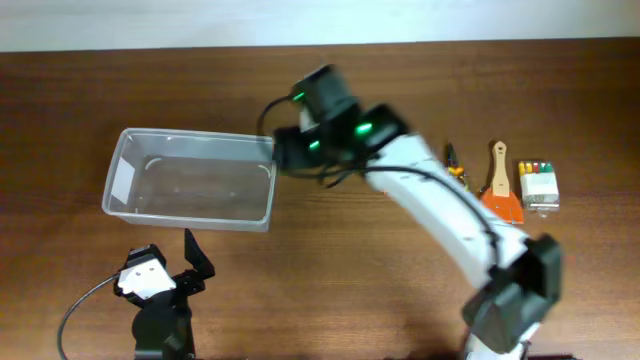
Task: Pack container
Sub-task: 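Push the clear container rightward toward the tools with the right gripper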
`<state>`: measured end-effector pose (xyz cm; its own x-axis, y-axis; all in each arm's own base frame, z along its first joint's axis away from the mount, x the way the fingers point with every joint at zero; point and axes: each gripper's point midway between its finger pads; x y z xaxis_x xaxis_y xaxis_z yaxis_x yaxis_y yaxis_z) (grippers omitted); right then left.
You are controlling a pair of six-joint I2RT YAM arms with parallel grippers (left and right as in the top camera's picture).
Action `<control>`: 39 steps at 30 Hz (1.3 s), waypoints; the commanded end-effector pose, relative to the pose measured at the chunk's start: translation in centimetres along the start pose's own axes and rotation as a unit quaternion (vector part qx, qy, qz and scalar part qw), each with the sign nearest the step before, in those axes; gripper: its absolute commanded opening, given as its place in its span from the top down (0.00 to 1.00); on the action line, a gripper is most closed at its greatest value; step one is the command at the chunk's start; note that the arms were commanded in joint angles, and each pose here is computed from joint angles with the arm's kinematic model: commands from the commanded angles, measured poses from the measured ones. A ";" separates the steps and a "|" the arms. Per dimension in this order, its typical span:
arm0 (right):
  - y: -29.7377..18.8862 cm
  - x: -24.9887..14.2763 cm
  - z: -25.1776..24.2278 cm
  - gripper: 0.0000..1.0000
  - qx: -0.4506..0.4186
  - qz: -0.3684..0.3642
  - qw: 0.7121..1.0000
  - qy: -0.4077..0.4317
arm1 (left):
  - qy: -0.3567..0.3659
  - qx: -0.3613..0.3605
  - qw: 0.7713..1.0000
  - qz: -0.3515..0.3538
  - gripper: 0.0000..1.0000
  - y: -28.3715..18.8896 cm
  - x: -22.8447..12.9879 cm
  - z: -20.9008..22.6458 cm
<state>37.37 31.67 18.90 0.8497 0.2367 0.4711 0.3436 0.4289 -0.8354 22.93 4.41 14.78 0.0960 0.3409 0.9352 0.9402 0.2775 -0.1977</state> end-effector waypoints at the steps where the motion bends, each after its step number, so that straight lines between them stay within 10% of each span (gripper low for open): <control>1: 3.0 -1.2 1.9 0.20 -0.023 0.013 0.999 0.027 | 0.005 0.000 1.000 0.000 0.01 0.0 -0.1 0.0; 10: 10.5 -4.8 2.0 0.27 -0.085 0.050 0.995 -0.005 | 0.005 0.000 1.000 0.000 0.01 0.0 -0.1 0.0; 16: 12.2 -7.4 -2.2 0.60 -0.130 0.112 0.985 0.034 | 0.005 0.000 1.000 0.000 0.01 0.0 -0.1 0.0; 39: 7.6 -10.5 -13.8 0.61 -0.198 0.230 0.935 0.185 | 0.005 0.000 1.000 0.000 0.01 0.0 -0.1 0.0</control>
<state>36.68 19.97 3.50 0.9998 -0.0101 -0.0162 -0.0167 -0.0517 -0.9985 22.93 4.41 14.78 0.0960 0.3409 0.9352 0.9402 0.2775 -0.1977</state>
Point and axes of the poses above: each gripper's point midway between its finger pads, its own y axis out along the fingers, its own z axis along the line the jaws close on, x = y × z, and after that the axes turned 9 degrees about -y, right-handed
